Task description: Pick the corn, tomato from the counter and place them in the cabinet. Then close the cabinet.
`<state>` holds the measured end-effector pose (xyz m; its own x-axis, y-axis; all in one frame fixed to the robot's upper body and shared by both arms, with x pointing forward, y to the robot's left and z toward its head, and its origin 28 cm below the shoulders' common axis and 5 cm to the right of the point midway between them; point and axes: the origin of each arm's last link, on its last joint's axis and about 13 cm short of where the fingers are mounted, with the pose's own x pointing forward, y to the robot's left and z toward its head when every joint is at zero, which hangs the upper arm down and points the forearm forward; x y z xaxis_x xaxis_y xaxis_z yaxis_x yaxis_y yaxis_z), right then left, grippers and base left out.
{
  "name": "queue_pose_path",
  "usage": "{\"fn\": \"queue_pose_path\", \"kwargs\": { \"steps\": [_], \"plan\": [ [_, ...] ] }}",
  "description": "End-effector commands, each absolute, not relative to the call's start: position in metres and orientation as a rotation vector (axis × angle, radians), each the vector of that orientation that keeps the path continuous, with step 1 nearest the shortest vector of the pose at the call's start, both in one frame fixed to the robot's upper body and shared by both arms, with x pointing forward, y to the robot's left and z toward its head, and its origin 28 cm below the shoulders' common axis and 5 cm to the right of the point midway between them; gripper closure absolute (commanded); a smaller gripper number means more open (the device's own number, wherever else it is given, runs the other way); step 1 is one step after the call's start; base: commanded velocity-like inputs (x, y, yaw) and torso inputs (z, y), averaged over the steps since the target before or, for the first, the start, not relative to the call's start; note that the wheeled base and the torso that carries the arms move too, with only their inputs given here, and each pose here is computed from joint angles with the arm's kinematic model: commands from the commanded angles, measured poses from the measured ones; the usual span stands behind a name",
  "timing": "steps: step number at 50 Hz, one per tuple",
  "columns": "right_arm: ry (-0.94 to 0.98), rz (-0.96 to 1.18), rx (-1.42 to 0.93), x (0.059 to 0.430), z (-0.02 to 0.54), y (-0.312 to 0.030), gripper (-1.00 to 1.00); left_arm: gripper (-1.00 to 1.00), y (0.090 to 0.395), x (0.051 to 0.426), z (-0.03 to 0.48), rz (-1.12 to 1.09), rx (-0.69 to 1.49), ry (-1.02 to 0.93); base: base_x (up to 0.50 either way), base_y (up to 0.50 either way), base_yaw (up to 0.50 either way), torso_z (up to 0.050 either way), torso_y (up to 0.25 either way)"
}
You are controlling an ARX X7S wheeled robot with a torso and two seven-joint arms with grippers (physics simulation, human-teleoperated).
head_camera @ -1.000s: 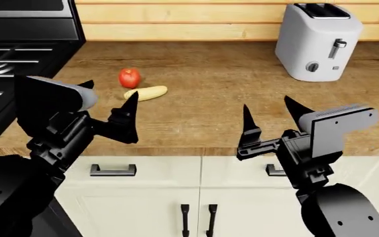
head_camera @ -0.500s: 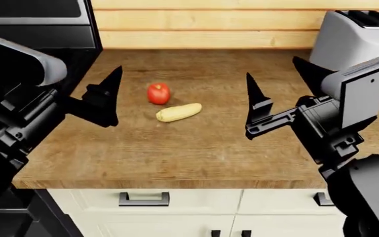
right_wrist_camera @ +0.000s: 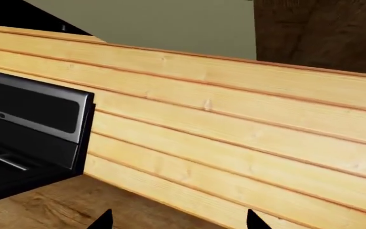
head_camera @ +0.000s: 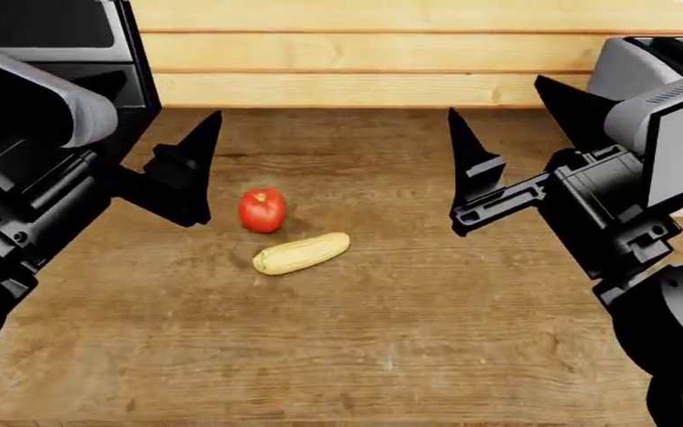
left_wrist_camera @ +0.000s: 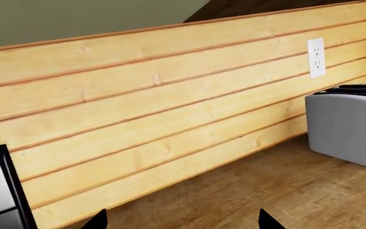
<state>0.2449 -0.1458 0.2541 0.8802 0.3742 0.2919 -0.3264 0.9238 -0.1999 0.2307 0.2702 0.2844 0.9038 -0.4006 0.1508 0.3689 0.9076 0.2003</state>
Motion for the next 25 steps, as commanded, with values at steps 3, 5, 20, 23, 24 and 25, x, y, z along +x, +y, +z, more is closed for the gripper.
{"fn": "queue_pose_path", "kwargs": {
  "steps": [3, 5, 20, 23, 24, 25],
  "plan": [
    [-0.331, 0.389, -0.197, 0.243, 0.260, -0.144, -1.00, -1.00, 0.271, 0.227, 0.289, -0.401, 0.192, -0.190, 0.10, 0.00, 0.50, 0.050, 0.000],
    [-0.330, 0.392, -0.203, 0.243, 0.261, -0.144, -1.00, -1.00, 0.272, 0.227, 0.290, -0.403, 0.196, -0.189, 0.10, 0.00, 0.50, 0.050, 0.000],
    [-0.301, 0.376, -0.228, 0.244, 0.262, -0.145, -1.00, -1.00, 0.272, 0.225, 0.299, -0.427, 0.224, -0.206, 0.24, 0.13, 0.07, 0.050, 0.000],
    [-0.302, 0.374, -0.228, 0.244, 0.263, -0.145, -1.00, -1.00, 0.273, 0.225, 0.302, -0.423, 0.226, -0.209, 0.32, 0.19, 0.00, 0.050, 0.000],
    [-0.302, 0.373, -0.227, 0.244, 0.263, -0.146, -1.00, -1.00, 0.273, 0.225, 0.302, -0.421, 0.227, -0.210, 0.17, 0.10, 0.00, 0.050, 0.000],
    [-0.300, 0.371, -0.231, 0.244, 0.263, -0.146, -1.00, -1.00, 0.273, 0.225, 0.303, -0.420, 0.229, -0.211, 0.13, 0.07, 0.00, 0.050, 0.000]
  ]
}}
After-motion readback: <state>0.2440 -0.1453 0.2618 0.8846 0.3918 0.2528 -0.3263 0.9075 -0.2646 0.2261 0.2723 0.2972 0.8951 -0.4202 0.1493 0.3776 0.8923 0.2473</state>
